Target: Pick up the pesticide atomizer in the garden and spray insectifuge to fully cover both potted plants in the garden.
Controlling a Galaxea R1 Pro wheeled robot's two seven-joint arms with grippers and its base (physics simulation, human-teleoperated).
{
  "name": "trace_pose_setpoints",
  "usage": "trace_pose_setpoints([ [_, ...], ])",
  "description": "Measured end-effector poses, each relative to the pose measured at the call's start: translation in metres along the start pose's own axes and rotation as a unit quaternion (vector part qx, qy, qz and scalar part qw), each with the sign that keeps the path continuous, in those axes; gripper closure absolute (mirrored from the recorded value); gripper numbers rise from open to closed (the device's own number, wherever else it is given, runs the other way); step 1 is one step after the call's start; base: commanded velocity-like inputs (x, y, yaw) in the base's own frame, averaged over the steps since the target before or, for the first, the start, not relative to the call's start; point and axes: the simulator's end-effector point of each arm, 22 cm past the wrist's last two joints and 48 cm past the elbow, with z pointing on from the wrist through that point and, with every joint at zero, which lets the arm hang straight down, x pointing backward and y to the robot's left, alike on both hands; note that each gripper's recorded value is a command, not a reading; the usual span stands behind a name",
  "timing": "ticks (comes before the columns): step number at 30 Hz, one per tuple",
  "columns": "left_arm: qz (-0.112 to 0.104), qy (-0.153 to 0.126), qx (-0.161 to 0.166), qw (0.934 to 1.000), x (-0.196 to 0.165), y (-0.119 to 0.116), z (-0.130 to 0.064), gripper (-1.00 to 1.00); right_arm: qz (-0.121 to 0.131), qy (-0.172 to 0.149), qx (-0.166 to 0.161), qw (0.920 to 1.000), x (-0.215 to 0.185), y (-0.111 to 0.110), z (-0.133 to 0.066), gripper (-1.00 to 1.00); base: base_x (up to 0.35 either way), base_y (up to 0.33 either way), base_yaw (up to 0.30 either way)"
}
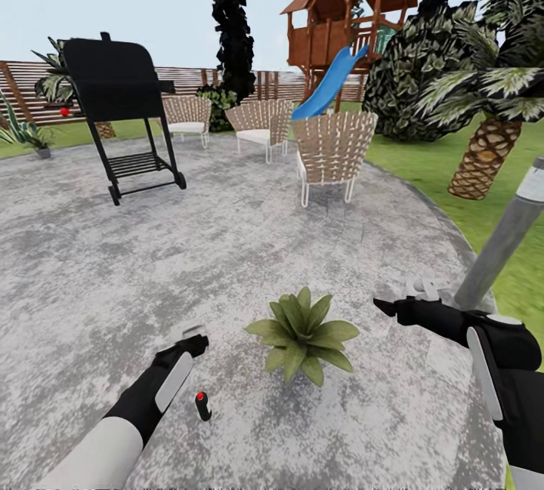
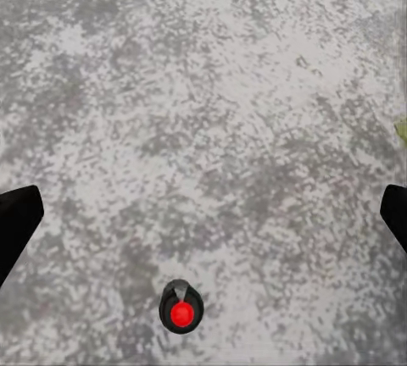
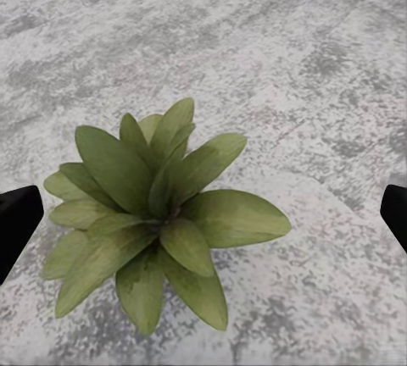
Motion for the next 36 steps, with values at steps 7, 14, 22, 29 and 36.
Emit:
trace_pose_setpoints([
  [7,0.008,0.02,-0.009,0.9997,0.018,0.006,0.014,-1.0,0.003,0.013,0.001,0.9999,0.012,-0.004,0.011,-1.0,0.0,0.0,0.0],
  [14,0.016,0.046,-0.018,0.9987,0.045,0.013,0.026,-1.0,0.007,0.026,0.003,0.9996,0.025,-0.009,0.02,-1.0,0.0,0.0,0.0],
  [22,0.017,0.063,-0.021,0.9977,0.062,0.017,0.039,-1.0,0.012,0.039,0.004,0.9992,0.038,-0.013,0.032,-1.0,0.0,0.0,0.0],
  [29,0.021,0.073,-0.033,0.9965,0.051,0.017,0.059,-1.0,0.015,0.052,0.005,0.9985,0.051,-0.016,0.041,-1.0,0.0,0.0,0.0],
  [36,0.041,0.026,-0.044,0.9979,0.047,0.012,0.069,-1.0,0.018,0.07,0.002,0.9974,0.071,-0.015,0.051,-1.0,0.0,0.0,0.0],
])
